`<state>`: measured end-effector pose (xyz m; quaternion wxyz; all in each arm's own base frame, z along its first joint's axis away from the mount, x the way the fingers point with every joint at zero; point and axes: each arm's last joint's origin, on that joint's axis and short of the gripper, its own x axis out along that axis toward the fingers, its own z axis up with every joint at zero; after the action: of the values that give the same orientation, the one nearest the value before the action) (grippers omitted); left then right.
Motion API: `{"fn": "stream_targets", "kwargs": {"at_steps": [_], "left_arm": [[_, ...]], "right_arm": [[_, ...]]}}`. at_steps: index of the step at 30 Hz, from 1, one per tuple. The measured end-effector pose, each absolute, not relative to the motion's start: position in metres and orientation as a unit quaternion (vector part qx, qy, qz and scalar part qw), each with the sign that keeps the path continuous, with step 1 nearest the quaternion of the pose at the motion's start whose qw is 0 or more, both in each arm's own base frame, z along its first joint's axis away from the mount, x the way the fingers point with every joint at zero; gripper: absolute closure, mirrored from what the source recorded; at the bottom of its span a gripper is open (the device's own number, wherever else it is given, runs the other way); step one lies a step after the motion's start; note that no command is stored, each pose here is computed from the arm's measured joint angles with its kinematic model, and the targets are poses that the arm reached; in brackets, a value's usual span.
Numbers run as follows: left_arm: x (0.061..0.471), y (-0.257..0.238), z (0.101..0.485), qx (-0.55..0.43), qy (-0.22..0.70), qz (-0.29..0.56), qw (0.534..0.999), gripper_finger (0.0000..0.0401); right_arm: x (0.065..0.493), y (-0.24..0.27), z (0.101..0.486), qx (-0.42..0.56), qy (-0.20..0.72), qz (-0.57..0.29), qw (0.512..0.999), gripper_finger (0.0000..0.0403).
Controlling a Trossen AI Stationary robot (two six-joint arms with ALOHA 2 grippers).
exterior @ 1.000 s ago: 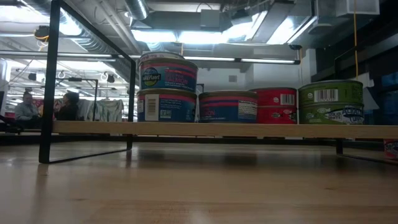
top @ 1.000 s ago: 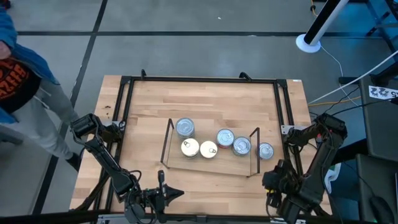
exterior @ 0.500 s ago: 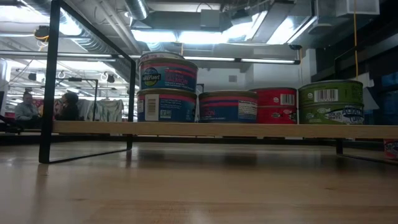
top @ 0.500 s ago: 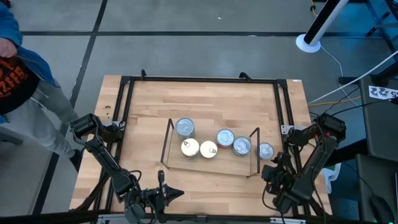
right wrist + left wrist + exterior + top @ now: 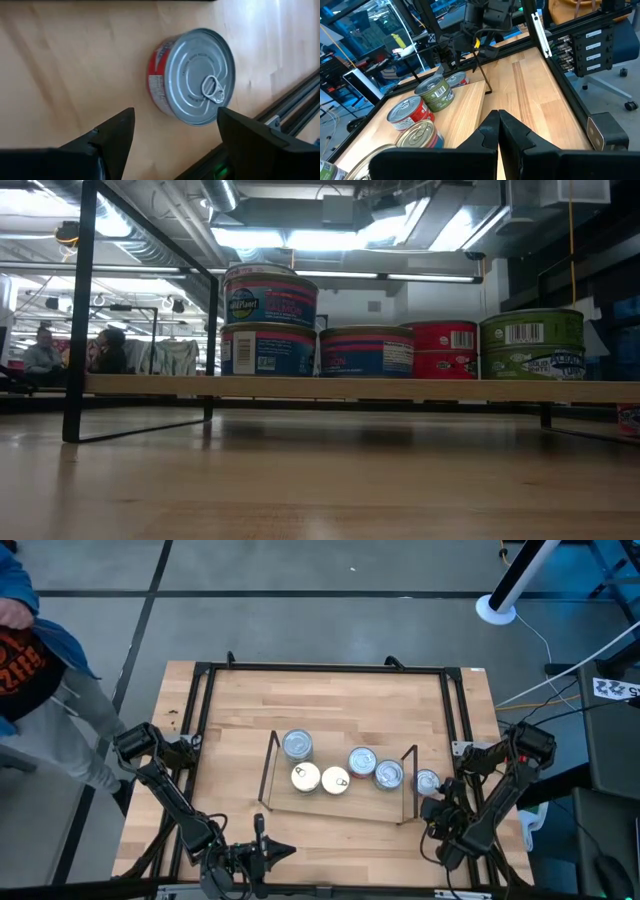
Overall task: Stack canned seafood by type on shelf
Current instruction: Stack the red tuna can on top of the red tuna cans on the shelf
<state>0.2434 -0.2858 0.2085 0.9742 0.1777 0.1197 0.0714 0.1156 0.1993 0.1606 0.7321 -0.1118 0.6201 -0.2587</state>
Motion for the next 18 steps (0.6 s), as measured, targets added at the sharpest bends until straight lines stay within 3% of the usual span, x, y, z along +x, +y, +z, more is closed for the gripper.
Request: {"fn": "stream_targets", "kwargs": {"at_steps": [18], "left_arm": [[0.250,-0.280,0.208,0.174,0.121,0.083,0.974,0.0400]], "right_arm": [[0.112,0.192,0.134,-0.083,0.613,-0.240,0.749,0.0121]]}}
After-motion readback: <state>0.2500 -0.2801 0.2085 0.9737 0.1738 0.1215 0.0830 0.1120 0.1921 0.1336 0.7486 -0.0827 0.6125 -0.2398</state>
